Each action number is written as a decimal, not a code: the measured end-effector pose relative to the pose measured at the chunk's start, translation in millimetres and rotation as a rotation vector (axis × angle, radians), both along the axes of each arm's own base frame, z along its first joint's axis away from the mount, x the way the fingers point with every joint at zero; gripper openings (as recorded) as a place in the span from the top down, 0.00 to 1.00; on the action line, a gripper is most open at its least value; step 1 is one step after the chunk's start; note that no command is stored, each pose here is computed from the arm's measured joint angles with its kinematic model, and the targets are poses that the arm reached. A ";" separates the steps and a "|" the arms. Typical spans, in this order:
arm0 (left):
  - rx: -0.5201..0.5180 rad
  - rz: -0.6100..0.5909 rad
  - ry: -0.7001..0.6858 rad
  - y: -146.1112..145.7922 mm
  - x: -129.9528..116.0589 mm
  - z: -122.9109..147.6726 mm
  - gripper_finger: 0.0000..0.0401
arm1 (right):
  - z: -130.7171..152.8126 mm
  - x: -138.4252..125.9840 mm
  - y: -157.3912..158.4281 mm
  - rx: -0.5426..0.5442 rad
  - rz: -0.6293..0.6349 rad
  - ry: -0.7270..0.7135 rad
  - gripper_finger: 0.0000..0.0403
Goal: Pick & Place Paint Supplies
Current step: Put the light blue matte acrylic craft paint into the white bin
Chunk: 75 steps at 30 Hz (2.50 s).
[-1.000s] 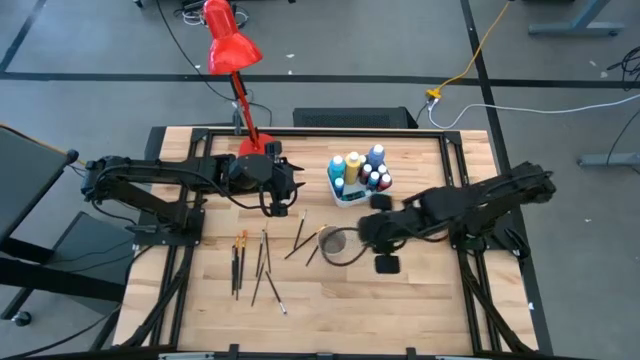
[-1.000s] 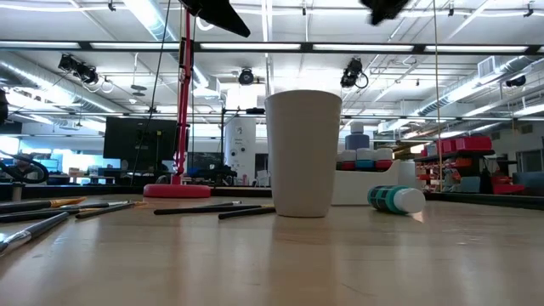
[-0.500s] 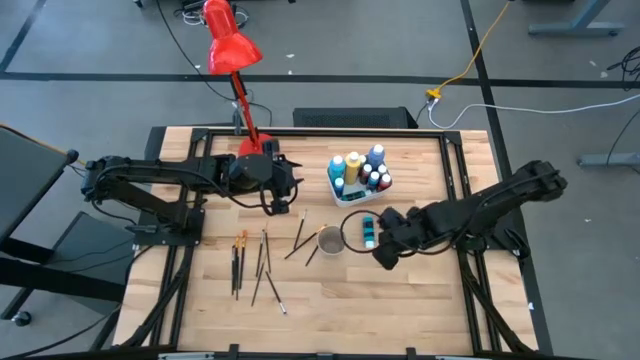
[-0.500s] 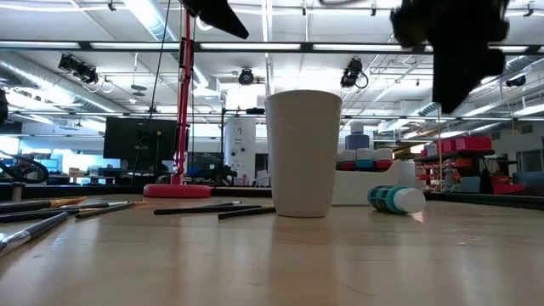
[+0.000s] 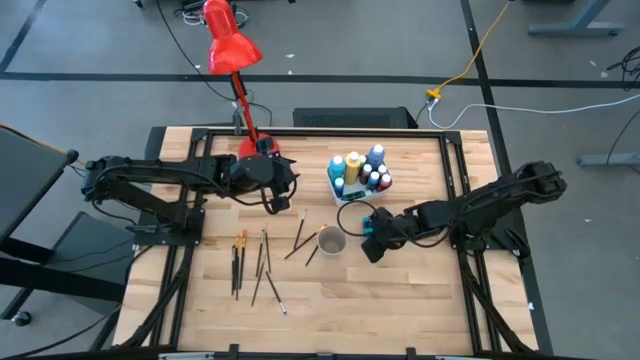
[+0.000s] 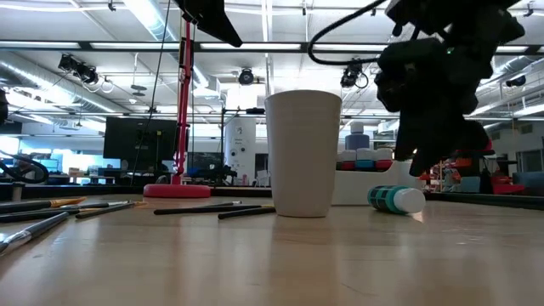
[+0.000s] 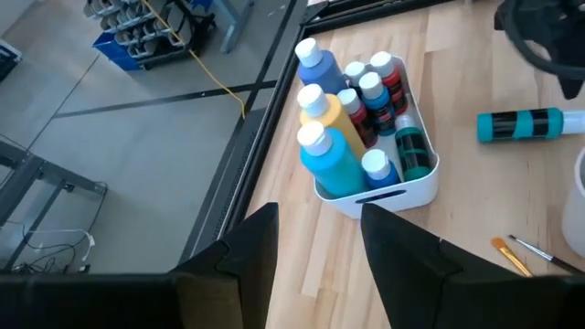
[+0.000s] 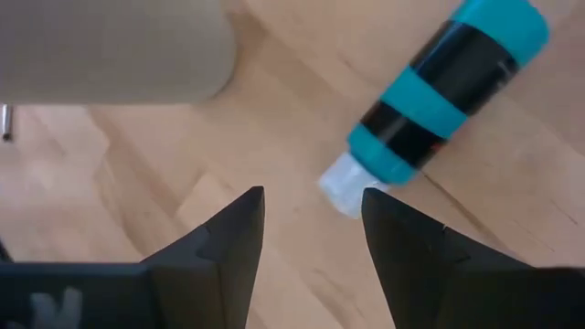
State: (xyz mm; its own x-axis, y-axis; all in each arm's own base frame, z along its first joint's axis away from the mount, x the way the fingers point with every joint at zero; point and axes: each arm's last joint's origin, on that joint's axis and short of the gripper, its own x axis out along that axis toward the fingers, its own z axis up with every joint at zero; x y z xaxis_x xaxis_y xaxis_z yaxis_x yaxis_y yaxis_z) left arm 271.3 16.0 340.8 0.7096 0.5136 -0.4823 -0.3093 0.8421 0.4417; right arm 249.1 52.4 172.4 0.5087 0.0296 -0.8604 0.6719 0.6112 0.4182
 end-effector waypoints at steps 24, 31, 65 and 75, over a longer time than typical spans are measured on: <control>0.001 -0.002 0.005 0.0 -0.2 -0.3 0.58 | -37.8 1.7 -25.1 -0.051 -0.115 0.153 0.54; 0.001 -0.002 0.005 -0.1 -0.2 -0.3 0.58 | -38.0 -6.0 -38.8 -0.092 -0.094 0.243 0.54; -0.010 0.005 -0.002 -0.1 -0.2 -0.2 0.58 | -37.3 -0.8 -44.7 -0.111 -0.253 0.172 0.54; -0.010 0.005 -0.002 -0.1 -0.2 -0.2 0.58 | -40.2 -13.4 -47.1 -0.185 -0.279 0.295 0.64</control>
State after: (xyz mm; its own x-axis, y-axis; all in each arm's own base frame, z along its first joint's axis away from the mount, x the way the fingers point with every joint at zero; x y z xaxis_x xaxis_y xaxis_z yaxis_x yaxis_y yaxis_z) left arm 271.0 15.9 340.5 0.7081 0.5124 -0.4858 -0.3146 0.8449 0.4326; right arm 235.7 5.3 132.2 0.2069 -0.2423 -0.9479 0.8959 0.4363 0.0841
